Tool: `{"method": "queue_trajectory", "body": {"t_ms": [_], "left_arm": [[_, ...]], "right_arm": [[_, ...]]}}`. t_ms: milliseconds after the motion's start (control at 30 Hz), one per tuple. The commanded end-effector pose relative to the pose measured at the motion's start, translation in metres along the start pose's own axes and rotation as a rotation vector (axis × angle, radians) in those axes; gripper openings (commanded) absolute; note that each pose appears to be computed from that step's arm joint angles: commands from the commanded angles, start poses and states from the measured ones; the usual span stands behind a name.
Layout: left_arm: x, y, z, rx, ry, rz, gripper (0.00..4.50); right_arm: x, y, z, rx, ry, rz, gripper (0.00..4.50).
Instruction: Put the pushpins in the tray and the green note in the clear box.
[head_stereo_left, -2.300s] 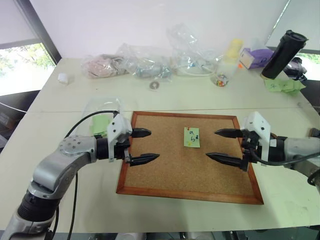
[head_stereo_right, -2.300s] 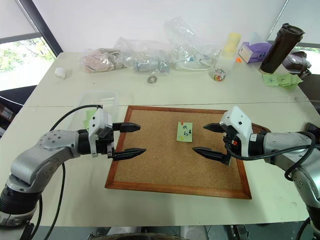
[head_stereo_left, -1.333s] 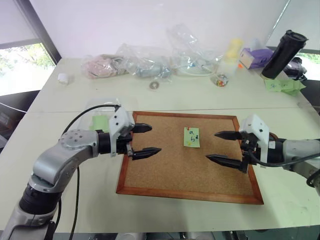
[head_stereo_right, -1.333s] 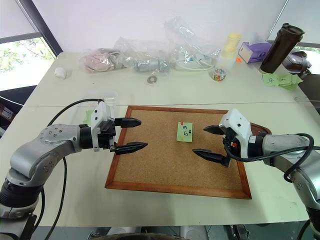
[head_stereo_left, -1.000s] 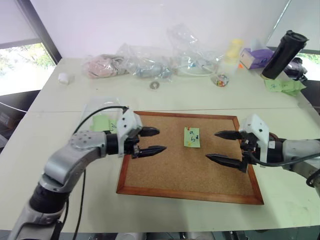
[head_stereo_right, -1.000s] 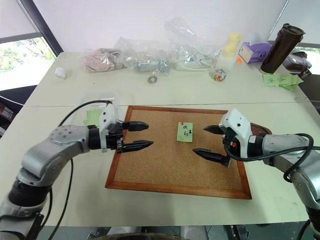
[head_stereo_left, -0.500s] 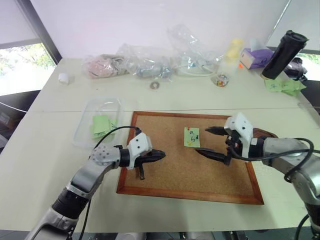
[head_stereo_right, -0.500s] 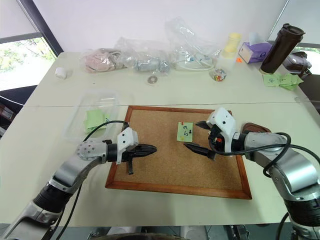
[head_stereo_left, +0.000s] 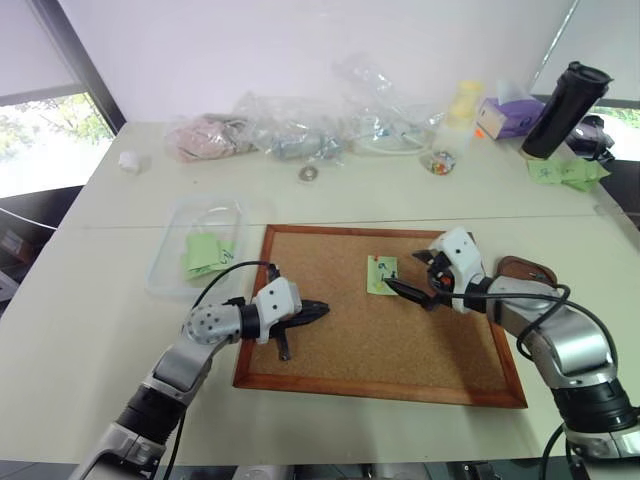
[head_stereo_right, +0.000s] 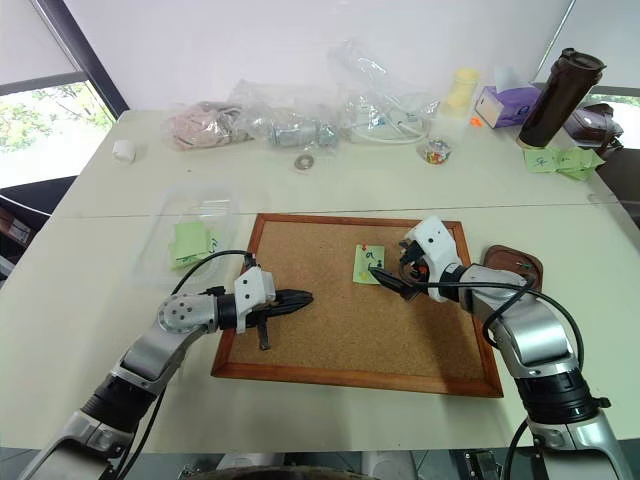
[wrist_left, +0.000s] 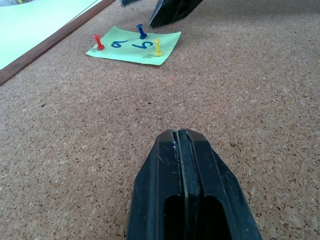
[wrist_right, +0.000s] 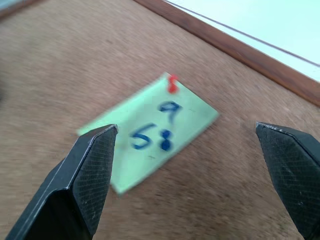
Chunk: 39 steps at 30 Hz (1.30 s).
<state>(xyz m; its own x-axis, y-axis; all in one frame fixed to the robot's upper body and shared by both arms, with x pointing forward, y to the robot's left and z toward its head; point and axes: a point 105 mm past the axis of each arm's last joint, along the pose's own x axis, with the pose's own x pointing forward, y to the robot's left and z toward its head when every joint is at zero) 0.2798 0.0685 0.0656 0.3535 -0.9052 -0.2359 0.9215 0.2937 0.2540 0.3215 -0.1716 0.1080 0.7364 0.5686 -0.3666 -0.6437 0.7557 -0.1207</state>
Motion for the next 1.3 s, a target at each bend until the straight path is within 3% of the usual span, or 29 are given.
{"method": "queue_trajectory", "body": {"t_ms": [33, 467, 567, 800, 1000, 1300], "left_arm": [[-0.006, -0.011, -0.035, -0.077, 0.122, -0.011, 0.07], [-0.007, -0.011, -0.032, -0.074, 0.124, -0.013, 0.07], [-0.007, -0.011, -0.032, -0.073, 0.126, -0.011, 0.0], [-0.006, -0.011, -0.031, -0.075, 0.127, -0.007, 0.0], [-0.006, -0.012, -0.032, -0.074, 0.134, -0.013, 0.0], [-0.004, -0.021, -0.038, -0.085, 0.168, -0.069, 0.0]], "right_arm": [[0.001, -0.003, 0.011, -0.042, -0.044, -0.015, 4.5], [0.011, -0.001, -0.001, -0.091, -0.02, -0.027, 4.5], [0.014, 0.001, -0.004, -0.094, -0.015, -0.021, 3.64], [0.014, 0.006, -0.008, -0.087, -0.008, 0.0, 0.04], [0.01, 0.01, -0.005, -0.063, -0.024, 0.009, 0.04], [-0.011, 0.003, 0.033, -0.081, -0.119, -0.027, 0.04]]}}
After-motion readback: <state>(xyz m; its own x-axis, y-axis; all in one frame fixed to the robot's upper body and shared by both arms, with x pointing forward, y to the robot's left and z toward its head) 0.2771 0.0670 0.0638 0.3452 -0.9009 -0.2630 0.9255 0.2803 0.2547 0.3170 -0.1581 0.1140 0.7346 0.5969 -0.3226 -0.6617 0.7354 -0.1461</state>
